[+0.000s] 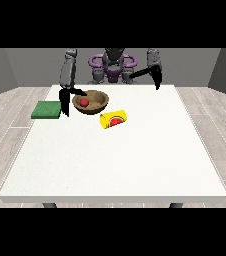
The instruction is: Pick the cup and pour the ball into the bowl, then pick the bowl and place it on the pad
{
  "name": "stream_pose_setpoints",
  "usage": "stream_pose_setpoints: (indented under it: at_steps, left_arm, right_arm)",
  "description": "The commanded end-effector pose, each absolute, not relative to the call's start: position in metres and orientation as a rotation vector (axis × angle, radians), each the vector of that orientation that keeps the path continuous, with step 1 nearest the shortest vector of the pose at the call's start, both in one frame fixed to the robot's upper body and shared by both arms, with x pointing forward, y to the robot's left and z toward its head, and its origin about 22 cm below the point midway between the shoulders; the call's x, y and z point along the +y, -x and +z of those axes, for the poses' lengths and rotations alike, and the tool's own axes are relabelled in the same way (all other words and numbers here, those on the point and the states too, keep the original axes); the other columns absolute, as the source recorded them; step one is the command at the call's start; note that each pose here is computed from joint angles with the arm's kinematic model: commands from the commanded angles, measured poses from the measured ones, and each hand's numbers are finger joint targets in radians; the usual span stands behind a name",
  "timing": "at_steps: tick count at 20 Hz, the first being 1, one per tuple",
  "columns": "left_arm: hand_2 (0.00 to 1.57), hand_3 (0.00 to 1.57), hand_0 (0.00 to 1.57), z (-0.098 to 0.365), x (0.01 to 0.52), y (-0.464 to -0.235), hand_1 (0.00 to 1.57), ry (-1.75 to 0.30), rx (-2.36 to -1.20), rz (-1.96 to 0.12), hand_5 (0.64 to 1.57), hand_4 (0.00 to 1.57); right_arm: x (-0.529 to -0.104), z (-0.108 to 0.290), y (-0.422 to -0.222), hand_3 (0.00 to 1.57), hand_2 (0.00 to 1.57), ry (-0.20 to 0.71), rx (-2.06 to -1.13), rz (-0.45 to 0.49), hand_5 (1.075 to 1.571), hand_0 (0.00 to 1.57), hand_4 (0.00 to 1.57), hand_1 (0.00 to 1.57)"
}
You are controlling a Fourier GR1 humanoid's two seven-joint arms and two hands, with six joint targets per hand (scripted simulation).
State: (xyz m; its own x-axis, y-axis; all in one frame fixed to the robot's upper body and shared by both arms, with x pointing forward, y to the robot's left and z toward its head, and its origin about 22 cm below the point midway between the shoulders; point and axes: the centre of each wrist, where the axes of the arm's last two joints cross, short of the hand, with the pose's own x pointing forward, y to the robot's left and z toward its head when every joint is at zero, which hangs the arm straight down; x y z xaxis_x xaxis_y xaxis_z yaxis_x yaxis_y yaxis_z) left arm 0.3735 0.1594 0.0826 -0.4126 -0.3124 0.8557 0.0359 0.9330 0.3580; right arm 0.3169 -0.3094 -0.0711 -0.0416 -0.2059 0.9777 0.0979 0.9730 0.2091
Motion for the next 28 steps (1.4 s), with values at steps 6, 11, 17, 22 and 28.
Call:
stream_pose_setpoints:
  at_steps: [6, 11, 17, 22, 28]
  left_arm:
    - [0.00, 0.00, 0.00, 0.073, 0.167, -0.363, 0.00, -0.189, -1.930, -0.373, 1.564, 0.00]
    - [0.00, 0.00, 0.00, 0.094, 0.169, -0.369, 0.00, -0.150, -1.977, -0.409, 1.567, 0.00]
    - [0.00, 0.00, 0.00, 0.076, 0.182, -0.367, 0.00, -0.148, -1.917, -0.371, 1.570, 0.00]
    - [0.00, 0.00, 0.00, 0.054, 0.235, -0.369, 0.00, -0.244, -1.828, -0.293, 1.570, 0.00]
    - [0.00, 0.00, 0.00, 0.016, 0.262, -0.349, 0.00, -0.270, -1.747, -0.258, 1.570, 0.00]
  right_arm:
    - [-0.246, -0.090, -0.326, 0.00, 0.00, -0.138, -1.493, -0.289, 1.547, 0.00, 0.37, 0.00]
    - [-0.295, -0.103, -0.304, 1.57, 1.57, 0.097, -1.309, -0.213, 1.556, 1.57, 0.96, 1.57]
    - [-0.298, -0.067, -0.336, 1.57, 1.57, 0.182, -1.266, -0.192, 1.550, 1.57, 1.03, 1.57]
    - [-0.256, -0.055, -0.351, 1.57, 1.57, 0.177, -1.218, -0.106, 1.552, 1.57, 1.02, 1.57]
    - [-0.273, -0.014, -0.372, 1.57, 1.57, 0.105, -1.142, -0.117, 1.553, 1.57, 1.05, 1.57]
